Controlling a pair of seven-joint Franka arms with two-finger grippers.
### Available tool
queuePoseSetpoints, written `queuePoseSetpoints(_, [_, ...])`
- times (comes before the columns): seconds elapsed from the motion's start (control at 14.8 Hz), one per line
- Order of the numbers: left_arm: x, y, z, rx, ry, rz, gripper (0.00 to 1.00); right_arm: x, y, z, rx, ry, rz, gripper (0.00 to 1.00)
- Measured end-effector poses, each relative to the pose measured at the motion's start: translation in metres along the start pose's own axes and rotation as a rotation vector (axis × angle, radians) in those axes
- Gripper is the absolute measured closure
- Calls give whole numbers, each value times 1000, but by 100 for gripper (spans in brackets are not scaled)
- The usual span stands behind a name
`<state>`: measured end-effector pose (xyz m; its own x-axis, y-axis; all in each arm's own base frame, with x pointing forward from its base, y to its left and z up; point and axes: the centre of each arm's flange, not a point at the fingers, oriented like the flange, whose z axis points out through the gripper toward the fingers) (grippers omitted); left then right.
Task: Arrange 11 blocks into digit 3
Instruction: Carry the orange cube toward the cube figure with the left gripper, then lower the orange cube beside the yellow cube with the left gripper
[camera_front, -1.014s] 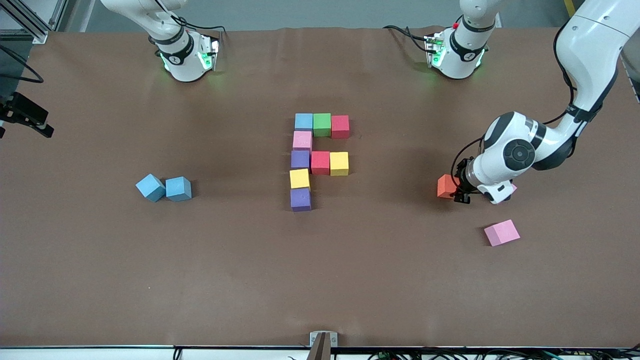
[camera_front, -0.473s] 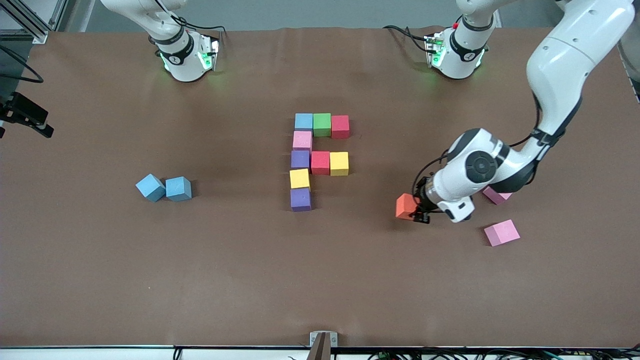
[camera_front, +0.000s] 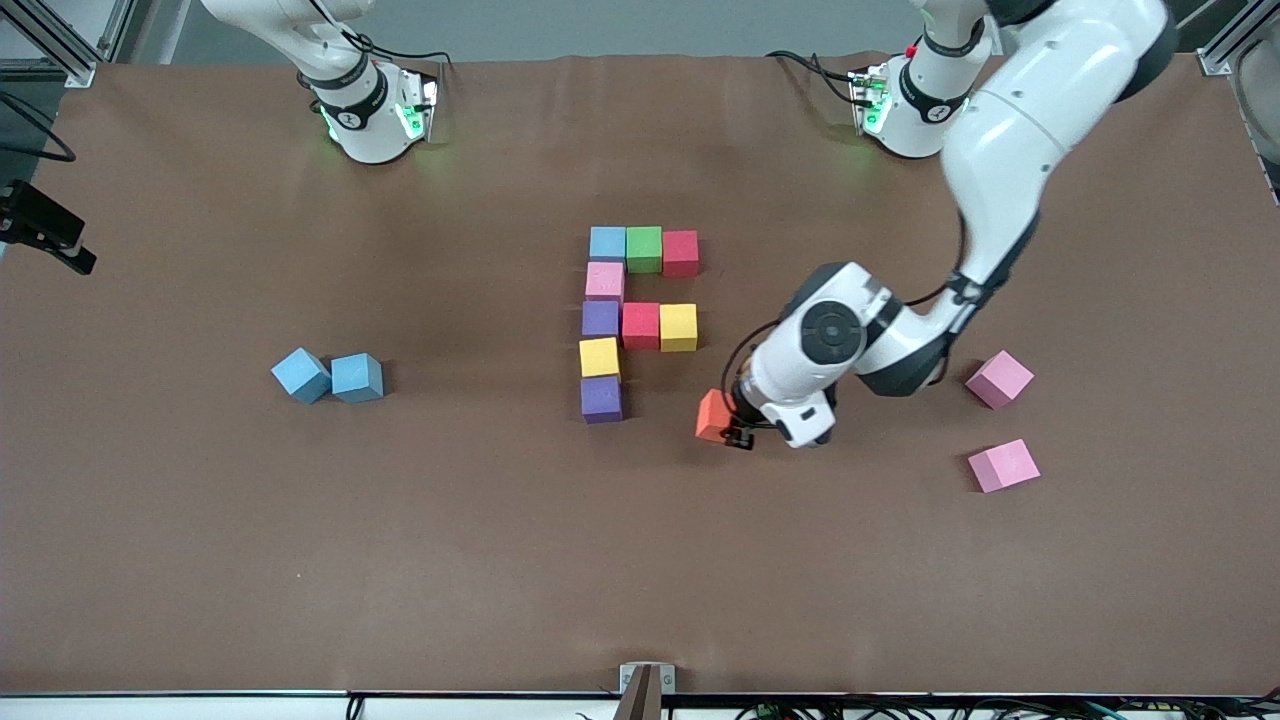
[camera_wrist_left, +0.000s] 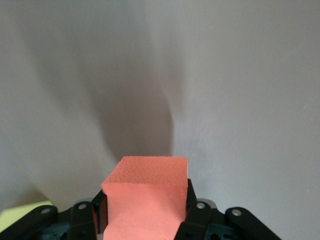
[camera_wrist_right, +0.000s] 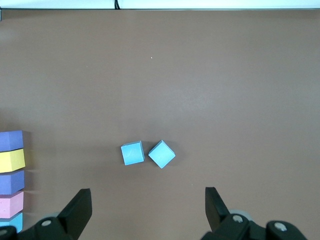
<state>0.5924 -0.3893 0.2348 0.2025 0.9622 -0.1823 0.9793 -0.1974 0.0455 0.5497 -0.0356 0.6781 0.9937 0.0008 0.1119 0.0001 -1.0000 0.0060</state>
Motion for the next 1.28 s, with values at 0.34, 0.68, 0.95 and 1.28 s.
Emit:
queuePoseSetpoints(0.34, [-56,-10,20,5,22,-19,44,1,0,2,0,-4,0,0])
queuePoseSetpoints(0.68, [-65,-12,21,36,43,-58,44,2,0,4,0,-7,0,0])
queuePoseSetpoints(0.95, [-85,-15,34,56,127,-50,44,2,-1,4,0,-8,-2,0])
queuePoseSetpoints(1.28, [-95,-10,36,40,126,-55,44,2,-2,5,0,-8,-4,0])
